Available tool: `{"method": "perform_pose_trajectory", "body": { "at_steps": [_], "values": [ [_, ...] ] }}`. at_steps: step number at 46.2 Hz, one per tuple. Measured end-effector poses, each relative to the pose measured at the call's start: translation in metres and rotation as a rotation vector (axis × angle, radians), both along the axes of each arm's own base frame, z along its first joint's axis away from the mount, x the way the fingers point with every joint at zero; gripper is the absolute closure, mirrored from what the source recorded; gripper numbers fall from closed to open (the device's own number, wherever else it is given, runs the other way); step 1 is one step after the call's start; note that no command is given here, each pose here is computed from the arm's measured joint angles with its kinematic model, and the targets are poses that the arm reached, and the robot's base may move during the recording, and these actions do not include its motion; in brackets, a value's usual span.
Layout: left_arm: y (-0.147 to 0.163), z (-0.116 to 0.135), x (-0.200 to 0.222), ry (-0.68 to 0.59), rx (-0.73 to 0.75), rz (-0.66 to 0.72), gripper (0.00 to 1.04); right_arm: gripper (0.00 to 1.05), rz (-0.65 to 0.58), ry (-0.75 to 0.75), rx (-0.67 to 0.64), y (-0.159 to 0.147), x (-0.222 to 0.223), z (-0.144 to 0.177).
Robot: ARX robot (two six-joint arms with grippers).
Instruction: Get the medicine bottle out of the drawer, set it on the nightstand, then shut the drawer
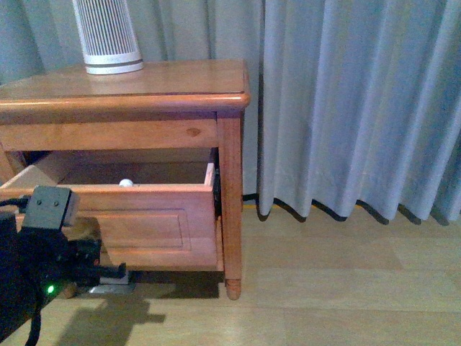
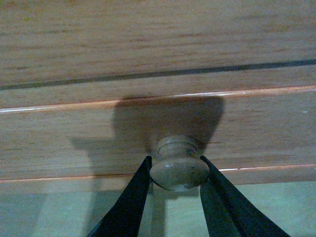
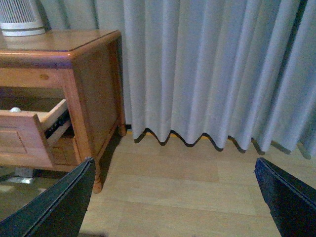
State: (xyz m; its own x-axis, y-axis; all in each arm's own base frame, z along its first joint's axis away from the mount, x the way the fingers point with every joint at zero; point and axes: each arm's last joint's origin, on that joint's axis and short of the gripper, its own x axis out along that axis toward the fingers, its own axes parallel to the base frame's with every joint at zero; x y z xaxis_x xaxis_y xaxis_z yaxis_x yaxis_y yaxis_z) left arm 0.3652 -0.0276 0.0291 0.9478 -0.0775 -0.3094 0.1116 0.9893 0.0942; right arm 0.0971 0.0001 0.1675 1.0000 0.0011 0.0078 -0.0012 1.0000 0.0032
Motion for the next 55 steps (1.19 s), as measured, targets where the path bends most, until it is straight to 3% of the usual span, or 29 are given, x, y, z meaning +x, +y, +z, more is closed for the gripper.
{"method": "perform_pose_trajectory", "body": {
  "at_steps": [5,10,20,29,39,50,55],
  "values": [
    [-0.001,-0.001,-0.030,0.056,0.031,-0.004,0.82,0.07,0.000,0.000,0.000,0.000,0.000,0.000],
    [-0.010,-0.002,-0.051,0.093,0.034,-0.066,1.02,0.07,0.000,0.000,0.000,0.000,0.000,0.000],
    [-0.011,0.006,-0.065,0.118,0.042,-0.077,1.02,0.07,0.000,0.000,0.000,0.000,0.000,0.000],
    [-0.007,0.020,-0.080,0.194,0.042,-0.080,0.68,0.07,0.000,0.000,0.000,0.000,0.000,0.000],
    [0.003,0.054,-0.094,0.151,0.039,-0.066,0.38,0.07,0.000,0.000,0.000,0.000,0.000,0.000],
    [0.014,0.134,-0.100,-0.049,-0.008,-0.021,0.06,0.07,0.000,0.000,0.000,0.000,0.000,0.000],
    [0.016,0.173,-0.110,-0.122,-0.054,-0.006,0.07,0.07,0.000,0.000,0.000,0.000,0.000,0.000]
  ]
}}
